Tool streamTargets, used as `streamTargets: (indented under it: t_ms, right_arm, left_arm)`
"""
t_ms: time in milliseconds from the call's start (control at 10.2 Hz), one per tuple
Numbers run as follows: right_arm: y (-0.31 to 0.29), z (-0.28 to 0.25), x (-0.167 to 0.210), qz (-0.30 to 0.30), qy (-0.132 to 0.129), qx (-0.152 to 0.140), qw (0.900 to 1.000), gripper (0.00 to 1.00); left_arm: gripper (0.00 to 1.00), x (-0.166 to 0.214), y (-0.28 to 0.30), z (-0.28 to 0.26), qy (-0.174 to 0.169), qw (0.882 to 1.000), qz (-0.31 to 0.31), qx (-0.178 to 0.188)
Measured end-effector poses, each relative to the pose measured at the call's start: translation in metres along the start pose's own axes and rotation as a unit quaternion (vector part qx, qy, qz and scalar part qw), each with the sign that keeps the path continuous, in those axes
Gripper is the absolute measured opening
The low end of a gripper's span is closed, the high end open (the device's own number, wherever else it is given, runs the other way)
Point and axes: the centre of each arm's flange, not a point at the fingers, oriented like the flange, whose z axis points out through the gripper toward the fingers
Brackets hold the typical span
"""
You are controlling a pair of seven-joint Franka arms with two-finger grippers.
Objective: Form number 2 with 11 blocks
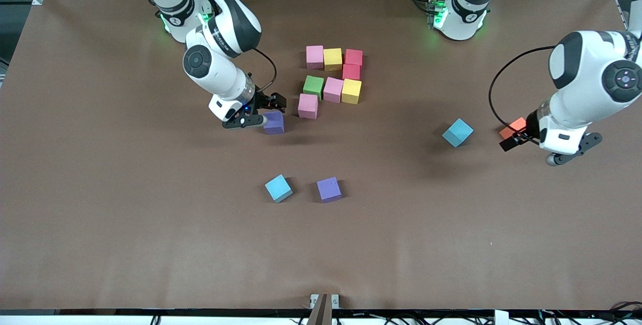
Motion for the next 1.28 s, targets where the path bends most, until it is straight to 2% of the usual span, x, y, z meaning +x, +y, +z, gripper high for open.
streamTargets:
  t_ms: [197,492,1083,1280]
  right_arm:
    - [0.009,0.014,-0.003,-0.008,0.009,-0.013,1.000,1.00]
    - [0.016,0.041,-0.007,-0.010,0.025,-0.018,0.999,0.99]
    - [0.011,0.085,-0.014,-0.021,0.033,-0.022,0.999,0.95]
    - [0.011,0.087,-0.015,-0.022,0.032,-0.023,0.999,0.86]
  left_arm:
    - [1.00,-0.024,0.020,0.024,-0.024,1.000,-0.002,0.011]
    - [1.00,-0.052,0.021,0.067,-0.057,0.998,-0.001,0.030]
    - [1.00,-0.072,0.053,0.127,-0.075,0.995,-0.058,0.000]
    - [1.00,-0.073,0.053,0.141,-0.078,0.995,-0.064,0.012]
